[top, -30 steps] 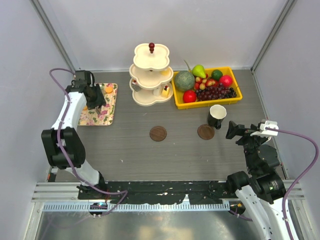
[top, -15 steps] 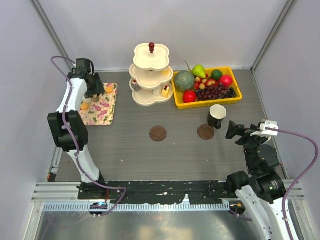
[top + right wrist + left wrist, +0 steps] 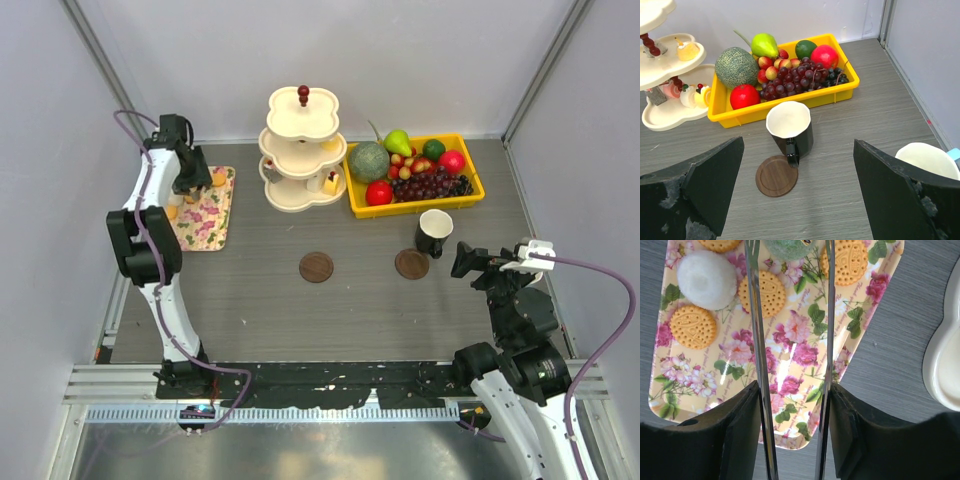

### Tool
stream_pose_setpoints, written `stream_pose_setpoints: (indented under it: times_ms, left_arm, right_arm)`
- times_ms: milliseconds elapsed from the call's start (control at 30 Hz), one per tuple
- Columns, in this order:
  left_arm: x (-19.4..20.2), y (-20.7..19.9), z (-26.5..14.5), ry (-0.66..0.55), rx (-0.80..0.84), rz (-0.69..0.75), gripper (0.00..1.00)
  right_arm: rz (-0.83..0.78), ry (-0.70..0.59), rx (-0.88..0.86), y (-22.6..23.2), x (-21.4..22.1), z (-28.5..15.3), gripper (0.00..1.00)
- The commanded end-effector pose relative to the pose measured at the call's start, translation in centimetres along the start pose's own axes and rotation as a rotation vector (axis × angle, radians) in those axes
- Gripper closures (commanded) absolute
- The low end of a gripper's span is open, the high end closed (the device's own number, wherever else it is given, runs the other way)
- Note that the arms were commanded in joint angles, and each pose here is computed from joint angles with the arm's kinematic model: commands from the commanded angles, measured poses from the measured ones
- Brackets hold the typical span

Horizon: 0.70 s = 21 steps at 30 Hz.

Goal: Serve the afternoon tea

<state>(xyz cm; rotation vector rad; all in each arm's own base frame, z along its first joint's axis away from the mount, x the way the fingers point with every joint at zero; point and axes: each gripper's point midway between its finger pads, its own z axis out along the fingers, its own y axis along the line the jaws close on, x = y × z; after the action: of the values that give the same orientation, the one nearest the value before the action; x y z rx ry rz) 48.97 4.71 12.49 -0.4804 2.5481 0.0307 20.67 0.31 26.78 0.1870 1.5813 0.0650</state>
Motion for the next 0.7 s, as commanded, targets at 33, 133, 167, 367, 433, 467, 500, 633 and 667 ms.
stream_pose_setpoints:
  times_ms: [33,133,167,367,433,467,500,633,667]
  left_arm:
    - [-0.8,0.1,0.1,-0.005,-0.007,0.003,0.45]
    - [-0.5,0.0,0.3,0.008,0.005,-0.003,0.46]
    - [-0.4,0.0,0.4,0.013,0.003,-0.002,0.47]
    - [-0.5,0.0,-0.7,0.004,0.012,0.001,0.58]
    - [-0.8,-0.1,-1.6,-0.009,0.018,0.001,0.6]
    - [-0.8,-0.1,-2.0,-0.013,0.021,0.002,0.61]
    - [-1.0,-0.2,-2.5,-0.023,0.025,0.001,0.62]
    - [-0.9,-0.3,-4.6,-0.049,0.051,0.0,0.65]
    - [-1.0,-0.5,-5.2,-0.059,0.062,-0.002,0.65]
  right_arm:
    - [-0.002,-0.023,-0.008,0.3,-0.7,0.3,0.02]
    - [-0.004,-0.022,-0.007,0.3,-0.7,0.3,0.02]
    - [-0.007,-0.02,-0.007,0.3,-0.7,0.4,0.02]
    - [-0.003,-0.024,-0.009,0.3,-0.8,0.3,0.02]
    - [-0.003,-0.025,-0.014,0.4,-0.8,0.3,0.02]
    - [-0.002,-0.026,-0.014,0.4,-0.8,0.2,0.02]
    - [0.0,-0.029,-0.016,0.4,-0.9,0.2,0.02]
    - [0.001,-0.035,-0.017,0.4,-1.0,0.1,0.02]
    - [0.002,-0.033,-0.019,0.4,-1.0,0.1,0.02]
